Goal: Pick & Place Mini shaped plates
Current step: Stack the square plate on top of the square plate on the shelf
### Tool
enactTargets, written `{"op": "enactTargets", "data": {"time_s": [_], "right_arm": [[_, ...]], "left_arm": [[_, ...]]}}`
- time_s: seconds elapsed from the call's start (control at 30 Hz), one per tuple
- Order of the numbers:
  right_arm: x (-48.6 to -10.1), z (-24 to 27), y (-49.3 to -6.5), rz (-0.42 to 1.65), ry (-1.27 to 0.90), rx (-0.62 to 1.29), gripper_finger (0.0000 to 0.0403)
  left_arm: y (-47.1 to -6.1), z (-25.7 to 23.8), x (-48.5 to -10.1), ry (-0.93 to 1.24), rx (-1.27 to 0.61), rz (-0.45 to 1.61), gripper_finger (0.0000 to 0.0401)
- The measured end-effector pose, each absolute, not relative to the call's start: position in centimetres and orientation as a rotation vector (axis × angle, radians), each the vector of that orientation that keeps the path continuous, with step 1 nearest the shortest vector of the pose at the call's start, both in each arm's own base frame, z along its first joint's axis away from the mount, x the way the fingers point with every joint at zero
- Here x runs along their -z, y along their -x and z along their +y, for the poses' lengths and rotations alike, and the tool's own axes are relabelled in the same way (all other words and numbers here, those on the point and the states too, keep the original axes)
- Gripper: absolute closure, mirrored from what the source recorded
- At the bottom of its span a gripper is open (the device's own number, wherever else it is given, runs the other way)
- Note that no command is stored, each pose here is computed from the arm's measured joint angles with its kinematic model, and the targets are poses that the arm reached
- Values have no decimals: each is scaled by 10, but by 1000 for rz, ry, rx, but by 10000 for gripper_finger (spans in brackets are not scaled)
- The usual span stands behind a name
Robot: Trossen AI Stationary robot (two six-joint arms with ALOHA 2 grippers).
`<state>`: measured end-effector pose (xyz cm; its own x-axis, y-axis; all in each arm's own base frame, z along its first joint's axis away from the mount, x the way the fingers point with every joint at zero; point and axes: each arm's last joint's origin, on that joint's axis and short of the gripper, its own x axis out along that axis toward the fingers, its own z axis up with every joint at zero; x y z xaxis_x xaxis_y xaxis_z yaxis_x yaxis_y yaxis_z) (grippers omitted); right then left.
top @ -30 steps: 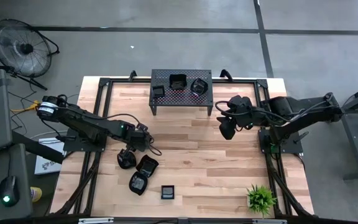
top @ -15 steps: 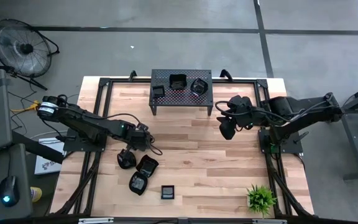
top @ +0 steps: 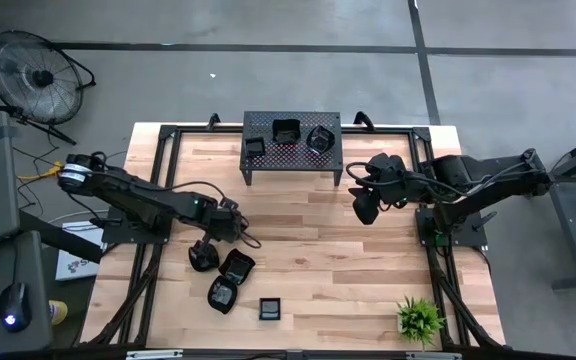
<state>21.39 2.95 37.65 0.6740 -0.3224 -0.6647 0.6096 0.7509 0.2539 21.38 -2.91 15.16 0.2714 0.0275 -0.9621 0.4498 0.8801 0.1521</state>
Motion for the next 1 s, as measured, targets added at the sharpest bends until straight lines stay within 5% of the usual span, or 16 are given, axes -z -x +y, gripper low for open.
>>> {"op": "enactTargets", "data": {"time_s": [1.0], "right_arm": [[-377, 29, -214, 621, -473, 573, 253]], "left_arm": [[-243, -26, -277, -423, -51, 1032, 398]]}}
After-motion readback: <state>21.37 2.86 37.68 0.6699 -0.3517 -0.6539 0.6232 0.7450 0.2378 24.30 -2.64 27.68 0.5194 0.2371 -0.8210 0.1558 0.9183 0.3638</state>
